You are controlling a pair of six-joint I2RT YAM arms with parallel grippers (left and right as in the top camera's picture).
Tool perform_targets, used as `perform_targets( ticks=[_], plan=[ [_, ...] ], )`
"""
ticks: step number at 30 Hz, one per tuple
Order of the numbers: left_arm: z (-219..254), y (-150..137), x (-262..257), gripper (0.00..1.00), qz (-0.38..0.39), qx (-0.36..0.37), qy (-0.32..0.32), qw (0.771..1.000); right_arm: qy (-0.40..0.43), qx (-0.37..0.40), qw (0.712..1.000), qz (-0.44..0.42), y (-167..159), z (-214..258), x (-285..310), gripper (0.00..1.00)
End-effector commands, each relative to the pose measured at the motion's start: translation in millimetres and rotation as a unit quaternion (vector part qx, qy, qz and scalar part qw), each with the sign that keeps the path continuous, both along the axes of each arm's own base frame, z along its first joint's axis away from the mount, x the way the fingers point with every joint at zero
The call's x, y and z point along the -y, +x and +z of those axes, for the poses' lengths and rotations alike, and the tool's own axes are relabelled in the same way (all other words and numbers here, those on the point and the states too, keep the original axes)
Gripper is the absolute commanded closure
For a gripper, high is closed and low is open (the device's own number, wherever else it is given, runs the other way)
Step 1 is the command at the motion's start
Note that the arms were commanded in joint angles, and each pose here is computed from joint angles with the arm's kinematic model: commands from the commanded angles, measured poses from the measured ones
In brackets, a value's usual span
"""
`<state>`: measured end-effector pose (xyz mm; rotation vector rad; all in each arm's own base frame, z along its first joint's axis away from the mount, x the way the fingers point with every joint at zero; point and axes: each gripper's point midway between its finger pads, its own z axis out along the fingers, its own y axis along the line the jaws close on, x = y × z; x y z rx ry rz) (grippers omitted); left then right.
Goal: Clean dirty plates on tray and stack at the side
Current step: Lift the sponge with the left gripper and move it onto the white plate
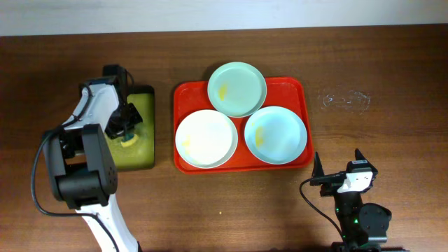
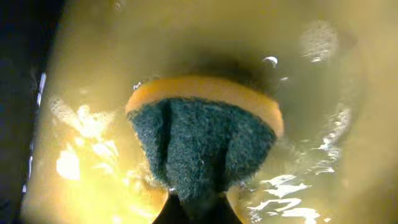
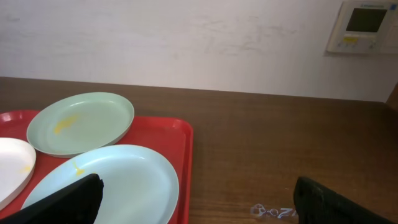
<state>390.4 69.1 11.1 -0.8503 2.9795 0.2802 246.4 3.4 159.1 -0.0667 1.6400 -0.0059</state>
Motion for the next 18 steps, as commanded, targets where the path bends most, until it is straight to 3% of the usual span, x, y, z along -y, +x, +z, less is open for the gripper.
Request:
perform_targets(
  ticks=[1,4,6,11,13,16,18],
  plan=[
    [47,28,-1,1.0,-0.003,0.032,0.002,0.999,0.001,-0.002,1.0,0.0,0,-3,0,0.01],
    [117,43,-3,1.0,-0.003,0.062,0.004,0.998,0.001,-0.002,1.0,0.0,0,-2,0,0.01],
    [125,46,-3,1.0,-0.003,0.069,0.005,0.998,0.001,-0.002,1.0,0.0,0,-2,0,0.01],
    [35,11,-2,1.0,-0.003,-0.001,0.002,1.0,0.001,-0.002,1.0,0.0,0,-3,0,0.01],
    [75,25,-1,1.0,-0.001,0.041,-0.006,0.999,0.001,-0.002,1.0,0.0,0,-3,0,0.01],
    [177,36,7,1.0,-0.007,0.166,-0.017,0.986,0.001,-0.002,1.0,0.0,0,-2,0,0.01],
    [173,29,8,1.0,-0.006,0.159,-0.016,0.987,0.001,-0.002,1.0,0.0,0,-2,0,0.01]
  ],
)
